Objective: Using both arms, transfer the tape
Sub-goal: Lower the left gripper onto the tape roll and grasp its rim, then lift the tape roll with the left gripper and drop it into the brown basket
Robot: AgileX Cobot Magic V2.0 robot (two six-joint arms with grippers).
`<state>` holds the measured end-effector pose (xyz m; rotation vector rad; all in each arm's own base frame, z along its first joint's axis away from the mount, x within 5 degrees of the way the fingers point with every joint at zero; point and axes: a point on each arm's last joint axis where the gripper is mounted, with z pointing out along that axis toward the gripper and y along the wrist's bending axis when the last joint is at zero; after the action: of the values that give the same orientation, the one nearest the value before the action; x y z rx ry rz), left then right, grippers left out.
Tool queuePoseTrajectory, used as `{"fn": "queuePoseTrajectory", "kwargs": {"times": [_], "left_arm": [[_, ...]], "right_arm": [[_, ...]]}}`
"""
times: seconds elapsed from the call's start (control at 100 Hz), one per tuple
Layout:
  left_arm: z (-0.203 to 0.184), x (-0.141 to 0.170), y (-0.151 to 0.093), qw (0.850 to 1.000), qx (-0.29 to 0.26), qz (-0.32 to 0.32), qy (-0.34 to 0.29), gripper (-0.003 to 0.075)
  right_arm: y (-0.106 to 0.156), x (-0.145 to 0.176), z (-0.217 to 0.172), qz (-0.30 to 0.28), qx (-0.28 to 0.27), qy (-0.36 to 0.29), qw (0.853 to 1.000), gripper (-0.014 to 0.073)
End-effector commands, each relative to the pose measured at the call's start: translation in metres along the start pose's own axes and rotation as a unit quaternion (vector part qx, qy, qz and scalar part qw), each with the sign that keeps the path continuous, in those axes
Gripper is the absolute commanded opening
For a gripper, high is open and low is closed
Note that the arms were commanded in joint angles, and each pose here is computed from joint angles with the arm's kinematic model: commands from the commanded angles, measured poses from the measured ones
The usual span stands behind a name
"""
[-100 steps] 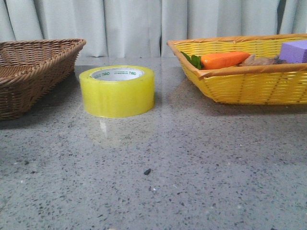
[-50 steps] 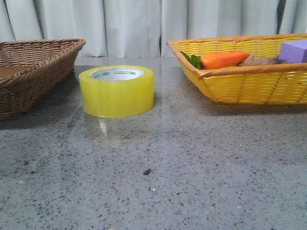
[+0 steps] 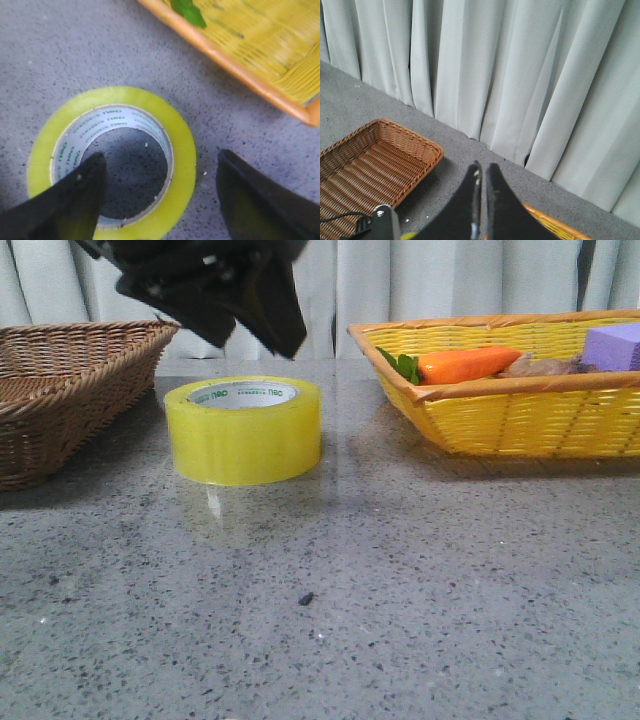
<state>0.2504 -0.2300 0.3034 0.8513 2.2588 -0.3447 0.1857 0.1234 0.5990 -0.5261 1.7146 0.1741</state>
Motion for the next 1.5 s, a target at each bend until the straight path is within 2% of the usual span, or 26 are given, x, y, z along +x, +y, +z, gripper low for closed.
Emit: {"fn": "queuePoseTrajectory", "kwargs": {"times": [0.0, 0.49, 0.61, 0.74, 0.8, 0.94, 1.24, 1.49], "left_arm": [[-0.009, -0.017, -0.004, 0.999, 0.007, 0.006, -0.045, 0.0437], [0.042, -0.006, -0.006, 1.0, 0.013, 0.018, 0.013, 0.0428], [0.048, -0.005, -0.006, 1.0, 0.014, 0.017, 0.013, 0.0328], [0.048, -0.006, -0.006, 1.0, 0.014, 0.016, 0.003, 0.0143], [0.048, -0.007, -0.006, 1.0, 0.014, 0.016, 0.002, 0.0082], [0.048, -0.007, -0.006, 1.0, 0.014, 0.016, 0.002, -0.0004], [0.03, -0.025, -0.006, 1.0, 0.014, 0.017, 0.004, -0.002], [-0.022, -0.062, 0.007, 0.998, -0.005, 0.017, -0.056, -0.002]], "right_arm": [[-0.01, -0.011, -0.019, -0.004, 0.02, -0.053, 0.998, -0.0073], [-0.006, -0.003, -0.007, -0.012, 0.018, -0.031, 0.999, -0.0074], [-0.006, -0.003, -0.007, -0.012, 0.019, -0.03, 0.999, -0.0074], [-0.006, -0.003, -0.007, -0.012, 0.019, -0.03, 0.999, -0.0074], [-0.006, -0.003, -0.007, -0.012, 0.019, -0.03, 0.999, -0.0074], [-0.006, -0.003, -0.007, -0.012, 0.02, -0.029, 0.999, -0.0074], [-0.007, -0.003, -0.007, -0.015, 0.025, -0.029, 0.999, -0.0074], [-0.007, -0.003, -0.007, -0.015, 0.025, -0.029, 0.999, -0.0074]]}}
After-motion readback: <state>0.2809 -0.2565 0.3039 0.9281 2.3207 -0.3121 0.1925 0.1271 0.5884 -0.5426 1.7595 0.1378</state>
